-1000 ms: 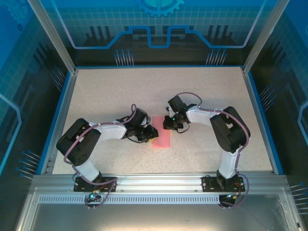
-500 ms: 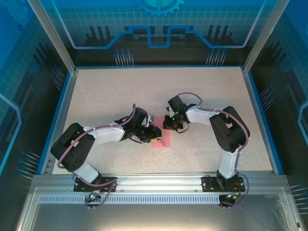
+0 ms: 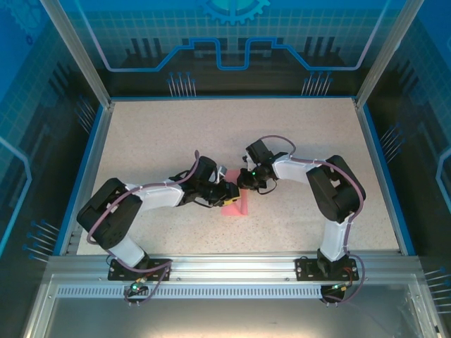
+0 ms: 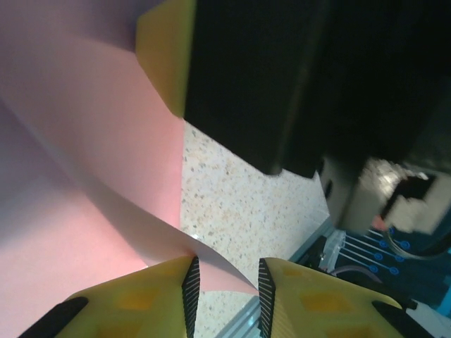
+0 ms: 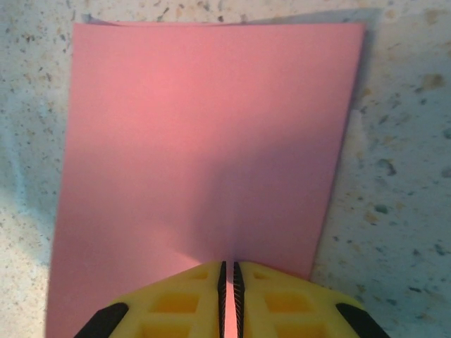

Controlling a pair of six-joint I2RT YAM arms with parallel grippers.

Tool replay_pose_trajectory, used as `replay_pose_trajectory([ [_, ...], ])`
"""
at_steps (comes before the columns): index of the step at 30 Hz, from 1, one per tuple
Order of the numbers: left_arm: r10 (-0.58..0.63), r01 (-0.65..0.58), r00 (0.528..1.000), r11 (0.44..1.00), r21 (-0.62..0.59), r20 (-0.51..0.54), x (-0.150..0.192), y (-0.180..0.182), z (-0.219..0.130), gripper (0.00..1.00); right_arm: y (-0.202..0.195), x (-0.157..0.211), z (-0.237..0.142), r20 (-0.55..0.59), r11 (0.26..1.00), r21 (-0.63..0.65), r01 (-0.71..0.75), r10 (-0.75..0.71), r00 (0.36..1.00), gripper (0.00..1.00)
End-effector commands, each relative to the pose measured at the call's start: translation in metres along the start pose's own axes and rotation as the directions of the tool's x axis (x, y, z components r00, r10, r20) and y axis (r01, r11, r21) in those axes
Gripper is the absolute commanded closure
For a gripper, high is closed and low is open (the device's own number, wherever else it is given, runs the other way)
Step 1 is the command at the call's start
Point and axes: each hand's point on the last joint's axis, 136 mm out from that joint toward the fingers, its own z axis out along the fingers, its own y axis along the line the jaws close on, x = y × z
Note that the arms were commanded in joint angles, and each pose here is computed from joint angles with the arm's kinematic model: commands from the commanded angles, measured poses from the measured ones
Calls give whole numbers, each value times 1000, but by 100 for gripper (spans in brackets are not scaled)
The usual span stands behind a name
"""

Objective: Fold a paper plane with a square sheet of paper (pick it up from the middle)
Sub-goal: Fold the triangle a second time at the center of the table.

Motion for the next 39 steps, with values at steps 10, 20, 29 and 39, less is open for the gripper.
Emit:
replay_pose_trajectory([
  [10,-17,19,998,999,-37,62,-17,11,13,67,9,-11,-46,74,985,-174,-16,30,997,72],
  [20,-14,16,998,999,-31,69,-20,11,16,59,0,16,-58,72,984,-169,53,-41,997,59],
  [29,-20,23,997,999,-41,75,-21,13,16,70,2,42,-43,3,980,-182,75,-76,997,59],
  [39,-17,21,997,999,-45,75,-20,14,14,80,16,48,-23,-51,973,-219,79,-92,995,64],
])
